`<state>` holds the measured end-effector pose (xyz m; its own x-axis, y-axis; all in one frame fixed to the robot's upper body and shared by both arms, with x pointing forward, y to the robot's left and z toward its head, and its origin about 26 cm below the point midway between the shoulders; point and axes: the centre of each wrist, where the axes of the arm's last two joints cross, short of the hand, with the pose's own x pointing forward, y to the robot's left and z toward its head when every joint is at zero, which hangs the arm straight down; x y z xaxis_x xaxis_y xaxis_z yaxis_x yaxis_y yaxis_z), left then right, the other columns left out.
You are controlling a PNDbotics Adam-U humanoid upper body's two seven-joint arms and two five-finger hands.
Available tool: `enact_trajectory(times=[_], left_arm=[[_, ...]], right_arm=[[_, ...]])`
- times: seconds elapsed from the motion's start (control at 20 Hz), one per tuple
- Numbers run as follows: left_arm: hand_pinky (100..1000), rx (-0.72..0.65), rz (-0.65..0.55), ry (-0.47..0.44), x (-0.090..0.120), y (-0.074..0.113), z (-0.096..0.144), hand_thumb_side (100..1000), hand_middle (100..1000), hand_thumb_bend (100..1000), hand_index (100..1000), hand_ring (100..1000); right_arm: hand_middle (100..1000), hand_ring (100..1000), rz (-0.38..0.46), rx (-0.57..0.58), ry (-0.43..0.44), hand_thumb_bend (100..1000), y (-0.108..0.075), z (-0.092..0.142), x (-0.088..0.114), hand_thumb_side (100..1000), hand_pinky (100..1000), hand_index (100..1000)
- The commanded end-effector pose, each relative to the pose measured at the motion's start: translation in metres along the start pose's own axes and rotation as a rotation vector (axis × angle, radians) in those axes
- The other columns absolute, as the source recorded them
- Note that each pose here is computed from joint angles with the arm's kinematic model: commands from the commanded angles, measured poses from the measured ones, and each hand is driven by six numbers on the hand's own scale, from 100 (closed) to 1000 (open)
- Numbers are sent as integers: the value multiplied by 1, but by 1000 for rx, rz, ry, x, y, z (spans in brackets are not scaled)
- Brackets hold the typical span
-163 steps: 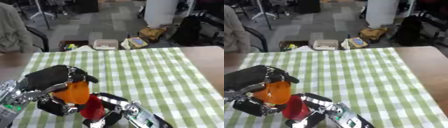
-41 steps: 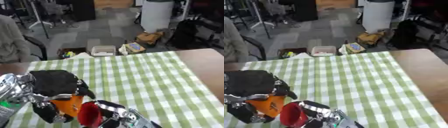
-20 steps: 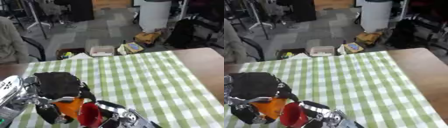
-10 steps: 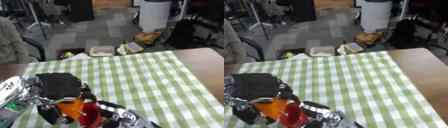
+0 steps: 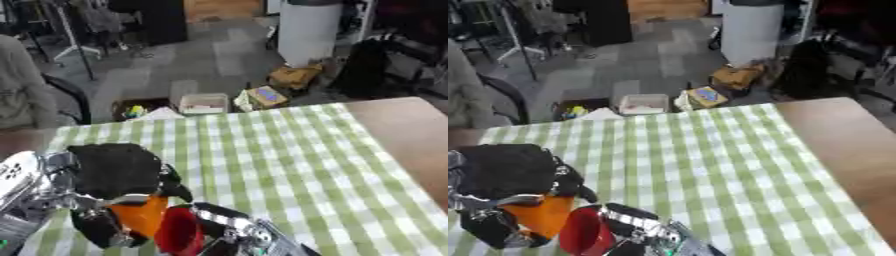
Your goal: Pour the contents of one cup into another cup.
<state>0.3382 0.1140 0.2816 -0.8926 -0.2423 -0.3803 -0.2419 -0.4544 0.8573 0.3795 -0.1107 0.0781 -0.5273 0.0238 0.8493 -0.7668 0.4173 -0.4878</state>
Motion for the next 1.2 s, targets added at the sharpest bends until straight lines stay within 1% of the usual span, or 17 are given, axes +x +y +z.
enact_trajectory(times=[0.05,0.3,0.4,0.45,0.5,0.75,0.95,1.2], left_arm=[[294,-60,-90,-16,-5,14,17,100,574,335,886,321],[291,-56,-80,-16,-3,15,18,100,573,326,886,320],[289,-70,-70,-34,-2,12,13,100,571,319,885,320],[288,-79,-63,-46,-1,10,9,100,570,345,884,320],[288,-88,-56,-57,0,7,6,100,570,313,884,320],[285,-136,-26,-105,2,-7,-10,100,568,298,883,320],[285,-153,-17,-114,1,-13,-14,101,568,297,883,320],[284,-153,-16,-114,1,-14,-14,101,567,296,883,319]], right_arm=[[280,596,16,-2,-14,100,-5,-1,5,100,440,840],[280,596,16,-2,-15,100,-6,-1,5,100,440,840],[280,596,15,-2,-17,100,-5,-2,5,100,439,840],[280,596,15,-2,-18,100,-5,-2,5,100,440,840],[280,596,15,-2,-18,100,-5,-2,6,100,440,840],[280,596,14,-1,-20,100,-5,-3,6,100,439,840],[280,596,12,-2,-21,100,-5,-4,6,100,439,840],[280,596,9,-4,-20,100,-5,-3,6,100,439,840]])
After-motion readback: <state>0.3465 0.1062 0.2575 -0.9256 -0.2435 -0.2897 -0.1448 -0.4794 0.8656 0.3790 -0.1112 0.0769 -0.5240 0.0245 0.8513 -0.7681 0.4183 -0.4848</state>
